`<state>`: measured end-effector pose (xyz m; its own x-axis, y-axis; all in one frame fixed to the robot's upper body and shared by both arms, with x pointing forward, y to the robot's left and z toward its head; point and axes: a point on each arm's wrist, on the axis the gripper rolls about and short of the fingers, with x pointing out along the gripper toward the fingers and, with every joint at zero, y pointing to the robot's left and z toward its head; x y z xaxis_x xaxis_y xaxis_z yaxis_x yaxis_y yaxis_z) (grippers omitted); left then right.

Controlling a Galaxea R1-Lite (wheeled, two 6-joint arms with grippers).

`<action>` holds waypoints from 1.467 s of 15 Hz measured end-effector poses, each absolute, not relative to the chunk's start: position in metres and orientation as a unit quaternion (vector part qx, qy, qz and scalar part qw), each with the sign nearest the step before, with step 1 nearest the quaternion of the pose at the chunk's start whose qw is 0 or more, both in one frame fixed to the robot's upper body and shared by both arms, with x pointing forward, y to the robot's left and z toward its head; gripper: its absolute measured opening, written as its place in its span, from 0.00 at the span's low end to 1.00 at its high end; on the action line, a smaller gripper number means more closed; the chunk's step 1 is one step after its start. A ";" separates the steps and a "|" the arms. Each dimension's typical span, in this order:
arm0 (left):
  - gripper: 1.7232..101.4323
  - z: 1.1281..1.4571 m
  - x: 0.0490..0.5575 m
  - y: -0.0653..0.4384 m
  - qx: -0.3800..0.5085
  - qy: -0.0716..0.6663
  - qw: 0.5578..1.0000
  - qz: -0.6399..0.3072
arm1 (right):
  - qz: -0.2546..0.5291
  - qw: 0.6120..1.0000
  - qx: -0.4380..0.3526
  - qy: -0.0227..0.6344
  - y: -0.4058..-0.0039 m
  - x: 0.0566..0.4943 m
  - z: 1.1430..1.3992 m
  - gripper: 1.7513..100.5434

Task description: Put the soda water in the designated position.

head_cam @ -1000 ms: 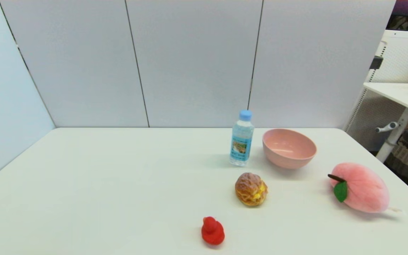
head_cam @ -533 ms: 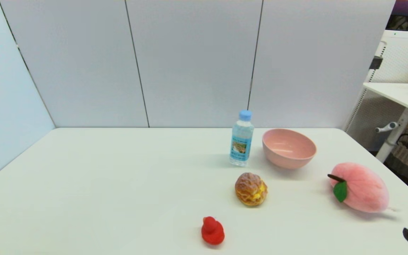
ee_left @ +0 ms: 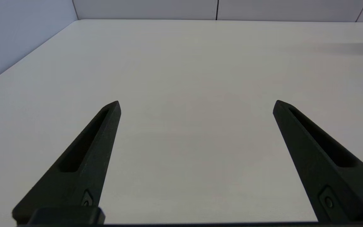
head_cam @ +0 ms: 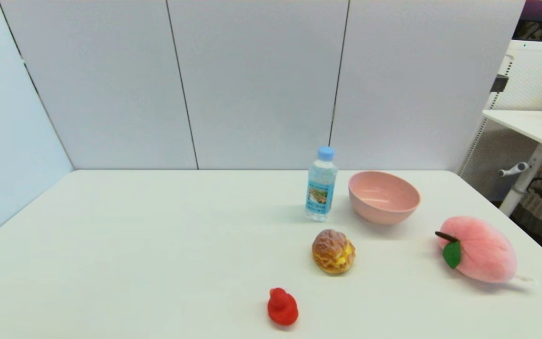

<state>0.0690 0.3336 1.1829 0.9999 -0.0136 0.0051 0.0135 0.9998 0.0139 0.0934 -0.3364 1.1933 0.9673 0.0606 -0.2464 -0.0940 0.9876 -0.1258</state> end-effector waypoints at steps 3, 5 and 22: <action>0.96 1.183 0.069 0.334 0.007 -0.003 1.000 -0.007 | 0.024 0.991 -0.054 0.118 -0.336 0.088 1.186 0.96; 0.96 1.183 0.069 0.334 0.007 -0.003 1.000 -0.007 | 0.023 0.994 -0.055 0.087 -0.336 0.083 1.186 0.96; 0.96 1.182 0.069 0.335 -0.118 -0.003 0.992 0.032 | 0.013 1.000 -0.019 -0.002 -0.336 0.069 1.183 0.97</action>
